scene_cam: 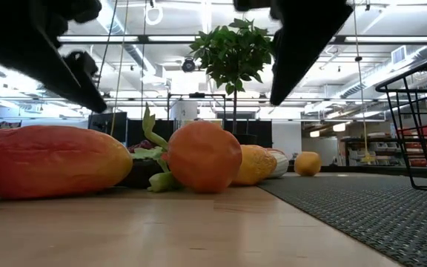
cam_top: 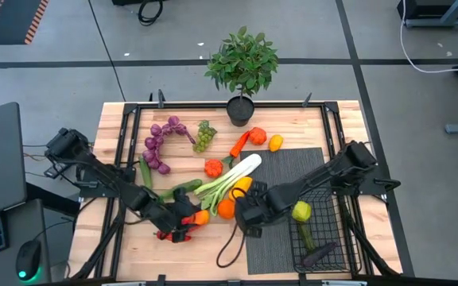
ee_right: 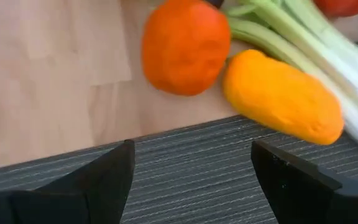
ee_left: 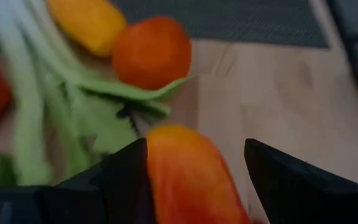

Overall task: Build produce basket
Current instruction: Put the bottom mango into the black wire basket

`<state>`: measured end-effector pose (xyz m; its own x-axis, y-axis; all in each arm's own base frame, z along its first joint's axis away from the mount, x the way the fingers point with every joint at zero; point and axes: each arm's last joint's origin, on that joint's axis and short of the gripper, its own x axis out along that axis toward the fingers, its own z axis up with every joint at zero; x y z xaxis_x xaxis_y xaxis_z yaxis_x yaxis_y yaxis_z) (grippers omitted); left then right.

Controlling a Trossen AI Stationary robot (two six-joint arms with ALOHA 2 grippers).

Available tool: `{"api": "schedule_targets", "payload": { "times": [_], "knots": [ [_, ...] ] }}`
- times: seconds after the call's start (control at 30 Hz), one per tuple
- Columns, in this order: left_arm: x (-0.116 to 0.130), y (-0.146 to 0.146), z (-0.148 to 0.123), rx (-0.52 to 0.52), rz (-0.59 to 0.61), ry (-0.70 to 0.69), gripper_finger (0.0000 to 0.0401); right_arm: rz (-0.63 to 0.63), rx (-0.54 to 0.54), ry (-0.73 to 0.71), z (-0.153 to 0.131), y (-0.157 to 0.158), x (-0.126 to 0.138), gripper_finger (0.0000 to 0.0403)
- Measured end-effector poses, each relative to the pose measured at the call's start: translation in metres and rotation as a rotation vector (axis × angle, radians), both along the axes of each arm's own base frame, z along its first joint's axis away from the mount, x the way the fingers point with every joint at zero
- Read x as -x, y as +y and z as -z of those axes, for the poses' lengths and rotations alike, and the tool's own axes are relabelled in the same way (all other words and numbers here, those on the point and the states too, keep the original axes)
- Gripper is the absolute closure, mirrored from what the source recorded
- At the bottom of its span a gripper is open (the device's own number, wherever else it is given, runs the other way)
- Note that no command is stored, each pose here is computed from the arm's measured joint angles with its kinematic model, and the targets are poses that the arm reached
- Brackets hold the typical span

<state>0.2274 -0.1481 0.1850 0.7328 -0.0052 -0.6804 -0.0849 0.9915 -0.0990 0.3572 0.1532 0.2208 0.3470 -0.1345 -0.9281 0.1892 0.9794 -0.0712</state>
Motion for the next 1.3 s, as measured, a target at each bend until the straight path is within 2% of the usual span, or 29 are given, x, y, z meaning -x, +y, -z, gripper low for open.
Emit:
{"api": "schedule_targets", "payload": {
  "times": [0.1, 0.2, 0.37, 0.47, 0.9, 1.03, 1.17, 1.3],
  "knots": [
    [0.0, -0.001, -0.02, 0.004, -0.053, 0.139, 0.0126, -0.004, 0.009, -0.008, -0.001, -0.004, -0.002, 0.008],
    [-0.001, -0.002, -0.034, 0.063, -0.101, 0.208, 0.0126, -0.015, 0.025, -0.026, -0.004, -0.006, -0.003, 0.008],
    [0.001, -0.005, -0.024, 0.164, -0.14, 0.296, 0.0126, -0.01, 0.018, -0.035, -0.005, -0.006, -0.003, 0.008],
    [0.001, -0.007, -0.008, 0.134, -0.15, 0.357, 0.0126, 0.006, 0.011, -0.029, -0.004, -0.006, -0.003, 0.008],
    [-0.016, -0.016, 0.043, 0.023, -0.135, 0.459, 0.0126, 0.005, 0.025, 0.041, -0.002, -0.017, -0.001, 0.008],
    [-0.018, -0.018, 0.04, 0.017, -0.116, 0.449, 0.0126, 0.005, 0.036, 0.059, -0.002, -0.023, -0.002, 0.008],
    [-0.026, -0.024, 0.022, -0.01, -0.016, 0.402, 0.0126, -0.001, 0.045, 0.07, -0.002, -0.028, -0.003, 0.008],
    [-0.036, -0.031, 0.002, -0.128, 0.13, 0.364, 0.0126, 0.007, 0.049, 0.075, -0.002, -0.032, -0.003, 0.008]
  ]
}}
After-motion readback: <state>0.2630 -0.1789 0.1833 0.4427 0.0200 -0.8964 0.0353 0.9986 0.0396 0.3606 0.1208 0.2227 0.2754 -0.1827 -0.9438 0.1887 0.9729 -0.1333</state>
